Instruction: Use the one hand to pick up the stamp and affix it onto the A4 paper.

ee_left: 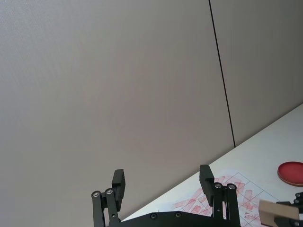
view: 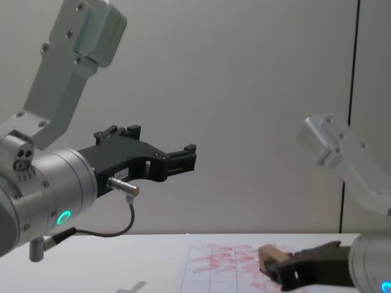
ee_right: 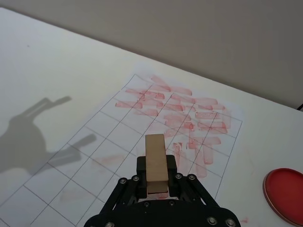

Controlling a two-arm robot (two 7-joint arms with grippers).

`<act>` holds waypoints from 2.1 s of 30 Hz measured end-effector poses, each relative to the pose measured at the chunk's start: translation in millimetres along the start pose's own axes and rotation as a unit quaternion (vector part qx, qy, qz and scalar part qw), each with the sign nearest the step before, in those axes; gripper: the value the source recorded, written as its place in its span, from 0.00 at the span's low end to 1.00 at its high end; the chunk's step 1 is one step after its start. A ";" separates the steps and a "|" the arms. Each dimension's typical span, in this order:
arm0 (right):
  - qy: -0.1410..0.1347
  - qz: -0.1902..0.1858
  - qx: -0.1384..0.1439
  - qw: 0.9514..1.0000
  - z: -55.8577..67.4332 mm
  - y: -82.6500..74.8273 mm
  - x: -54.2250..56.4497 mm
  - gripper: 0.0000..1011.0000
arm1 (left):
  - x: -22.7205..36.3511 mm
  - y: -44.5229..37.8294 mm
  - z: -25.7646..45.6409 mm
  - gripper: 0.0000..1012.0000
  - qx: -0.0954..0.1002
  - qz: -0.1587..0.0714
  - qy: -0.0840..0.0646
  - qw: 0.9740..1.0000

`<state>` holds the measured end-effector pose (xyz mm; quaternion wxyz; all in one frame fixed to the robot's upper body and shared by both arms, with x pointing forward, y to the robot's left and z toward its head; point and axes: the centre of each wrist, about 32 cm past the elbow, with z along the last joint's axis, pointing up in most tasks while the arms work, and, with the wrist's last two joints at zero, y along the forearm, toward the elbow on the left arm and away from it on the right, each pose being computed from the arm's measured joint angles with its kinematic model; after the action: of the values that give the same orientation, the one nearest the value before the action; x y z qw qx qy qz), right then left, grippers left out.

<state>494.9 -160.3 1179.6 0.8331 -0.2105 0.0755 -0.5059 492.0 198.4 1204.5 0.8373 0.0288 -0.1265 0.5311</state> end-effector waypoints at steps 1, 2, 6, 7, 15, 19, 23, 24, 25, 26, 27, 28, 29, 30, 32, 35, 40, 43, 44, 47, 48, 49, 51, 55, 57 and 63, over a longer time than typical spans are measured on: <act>-0.003 0.000 -0.002 1.000 -0.8 0.4 -0.9 0.22 | 0.0 0.0 0.0 0.99 0.000 0.000 0.000 1.000; -0.010 0.001 -0.006 1.000 -2.6 1.4 -2.7 0.22 | 0.0 0.0 0.0 0.99 0.000 0.000 0.000 1.000; -0.024 0.001 -0.014 1.000 -6.7 4.0 -6.0 0.22 | 0.0 0.0 0.0 0.99 0.000 0.000 0.000 1.000; -0.026 0.001 -0.015 1.000 -7.3 4.4 -6.3 0.22 | 0.0 0.0 0.0 0.99 0.000 0.000 0.000 1.000; -0.034 0.002 -0.026 0.999 -19.8 11.6 -9.3 0.22 | 0.0 0.0 0.0 0.99 0.000 0.000 0.000 1.000; -0.035 0.001 -0.030 0.999 -24.8 14.0 -9.8 0.22 | 0.0 0.0 0.0 0.99 0.000 0.000 0.000 1.000; -0.034 0.000 -0.031 0.999 -29.2 16.0 -10.0 0.22 | 0.0 0.0 0.0 0.99 0.000 0.000 0.000 1.000; -0.034 0.000 -0.031 0.999 -29.9 16.3 -10.1 0.22 | 0.0 0.0 0.0 0.99 0.000 0.000 0.000 1.000; -0.034 0.000 -0.032 0.999 -31.4 16.8 -10.2 0.22 | 0.0 0.0 0.0 0.99 0.000 0.000 0.000 1.000; -0.034 -0.001 -0.031 0.999 -32.0 17.0 -10.2 0.22 | 0.0 0.0 0.0 0.99 0.000 0.000 0.000 1.000; -0.034 -0.001 -0.032 0.999 -32.5 17.2 -10.3 0.22 | 0.0 0.0 0.0 0.99 0.000 0.000 0.000 1.000; -0.033 -0.001 -0.032 0.999 -34.1 17.7 -10.3 0.22 | 0.0 0.0 0.0 0.99 0.000 0.000 0.000 1.000; -0.033 -0.001 -0.032 0.999 -34.6 17.9 -10.3 0.22 | 0.0 0.0 0.0 0.99 0.000 0.000 0.000 1.000; -0.032 -0.001 -0.033 0.999 -35.9 18.4 -10.2 0.22 | 0.0 0.0 0.0 0.99 0.000 0.000 0.000 1.000; -0.031 -0.001 -0.033 0.999 -36.7 18.6 -10.2 0.22 | 0.0 0.0 0.0 0.99 0.000 0.000 0.000 1.000; -0.030 0.000 -0.034 0.999 -38.6 19.1 -10.0 0.22 | 0.0 0.0 0.0 0.99 0.000 0.000 0.000 1.000; -0.026 0.000 -0.033 0.999 -40.5 19.6 -9.5 0.22 | 0.0 0.0 0.0 0.99 0.000 0.000 0.000 1.000; -0.023 0.000 -0.031 0.999 -40.8 19.6 -9.1 0.22 | 0.0 0.0 0.0 0.99 0.000 0.000 0.000 1.000; -0.022 0.000 -0.030 0.999 -40.8 19.5 -9.0 0.22 | 0.0 0.0 0.0 0.99 0.000 0.000 0.000 1.000; -0.016 0.001 -0.025 1.000 -39.7 18.7 -8.2 0.22 | 0.0 0.0 0.0 0.99 0.000 0.000 0.000 1.000; -0.015 0.001 -0.023 1.000 -39.5 18.3 -8.2 0.22 | 0.0 0.0 0.0 0.99 0.000 0.000 0.000 1.000; -0.013 0.001 -0.021 1.000 -39.0 18.1 -8.0 0.22 | 0.0 0.0 0.0 0.99 0.000 0.000 0.000 1.000; -0.008 0.002 -0.013 1.000 -35.8 16.7 -7.4 0.22 | 0.0 0.0 0.0 0.99 0.000 0.000 0.000 1.000; 0.002 0.005 0.009 1.000 -26.8 13.6 -6.2 0.22 | 0.0 0.0 0.0 0.99 0.000 0.000 0.000 1.000; 0.006 0.005 0.020 1.000 -21.8 11.7 -5.6 0.22 | 0.0 0.0 0.0 0.99 0.000 0.000 0.000 1.000; 0.024 0.007 0.075 0.997 4.3 1.6 -1.8 0.22 | 0.0 0.0 0.0 0.99 0.000 0.000 0.000 1.000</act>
<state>496.7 -156.8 1182.6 0.8483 -0.1343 0.0586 -0.5088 492.0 198.4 1204.4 0.8373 0.0289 -0.1265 0.5311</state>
